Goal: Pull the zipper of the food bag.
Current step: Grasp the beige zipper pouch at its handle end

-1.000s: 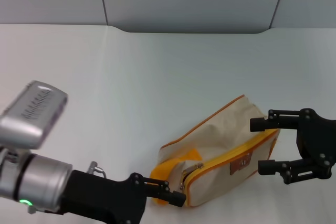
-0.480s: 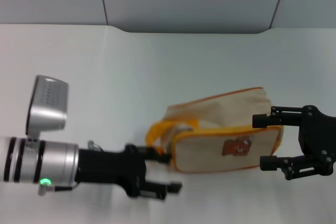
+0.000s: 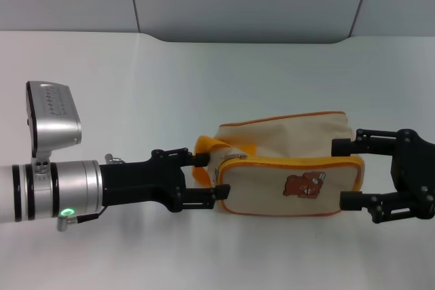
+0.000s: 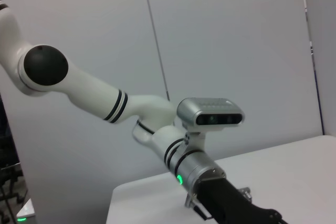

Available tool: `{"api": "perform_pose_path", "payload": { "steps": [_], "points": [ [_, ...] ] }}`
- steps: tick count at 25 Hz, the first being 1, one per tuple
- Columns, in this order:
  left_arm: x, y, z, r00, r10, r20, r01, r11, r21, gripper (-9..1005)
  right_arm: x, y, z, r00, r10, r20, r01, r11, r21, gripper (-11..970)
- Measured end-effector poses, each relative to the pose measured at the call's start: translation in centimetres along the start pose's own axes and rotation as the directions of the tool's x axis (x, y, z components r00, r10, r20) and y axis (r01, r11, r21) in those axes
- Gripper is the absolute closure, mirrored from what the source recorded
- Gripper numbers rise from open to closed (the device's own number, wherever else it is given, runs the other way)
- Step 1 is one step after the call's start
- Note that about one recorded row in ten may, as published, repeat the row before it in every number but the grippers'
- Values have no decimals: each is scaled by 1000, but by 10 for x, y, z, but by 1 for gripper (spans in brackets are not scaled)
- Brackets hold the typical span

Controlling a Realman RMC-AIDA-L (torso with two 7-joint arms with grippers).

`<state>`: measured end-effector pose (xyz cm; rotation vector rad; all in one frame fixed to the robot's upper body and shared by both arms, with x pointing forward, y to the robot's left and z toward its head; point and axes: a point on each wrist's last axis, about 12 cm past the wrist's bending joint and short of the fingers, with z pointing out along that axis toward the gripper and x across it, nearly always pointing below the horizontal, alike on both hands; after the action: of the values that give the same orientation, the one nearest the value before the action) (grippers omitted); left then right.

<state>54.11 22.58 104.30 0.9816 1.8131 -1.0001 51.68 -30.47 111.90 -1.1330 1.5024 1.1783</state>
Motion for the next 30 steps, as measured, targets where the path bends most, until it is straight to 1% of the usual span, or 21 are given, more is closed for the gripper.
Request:
{"api": "perform_pose_path", "payload": {
  "steps": [3, 5, 9, 10, 14, 19, 26, 30],
  "points": [
    [1, -2, 2, 1000, -3, 23, 3, 1000, 0, 192, 0, 0, -1, 1000, 0, 5, 0, 1000, 6, 132],
    [4, -5, 7, 998, -2, 57, 3, 1000, -15, 193, 0, -1, -1, 1000, -1, 14, 0, 1000, 17, 132],
    [8, -5, 13, 997, -3, 71, 6, 999, -50, 195, -1, -1, -2, 1000, -2, 22, 1, 1000, 27, 132],
    [9, -4, 14, 997, 1, 77, 5, 997, -76, 196, -1, -1, -2, 1000, -2, 23, 1, 1000, 29, 132],
    [10, -4, 16, 997, 12, 80, -4, 996, -94, 198, -1, -2, -2, 1000, -2, 24, 1, 999, 32, 132],
    [10, -4, 18, 997, 12, 78, -5, 995, -97, 311, -1, -2, -3, 999, -4, 41, 2, 999, 50, 133],
    [8, -7, 24, 996, 15, 84, -9, 997, -75, 533, -2, -3, -4, 998, -7, 61, 2, 997, 74, 133],
    [6, -10, 29, 995, 41, 89, -36, 998, -54, 656, -1, -5, -5, 998, -5, 65, -1, 996, 91, 133]
  ]
}}
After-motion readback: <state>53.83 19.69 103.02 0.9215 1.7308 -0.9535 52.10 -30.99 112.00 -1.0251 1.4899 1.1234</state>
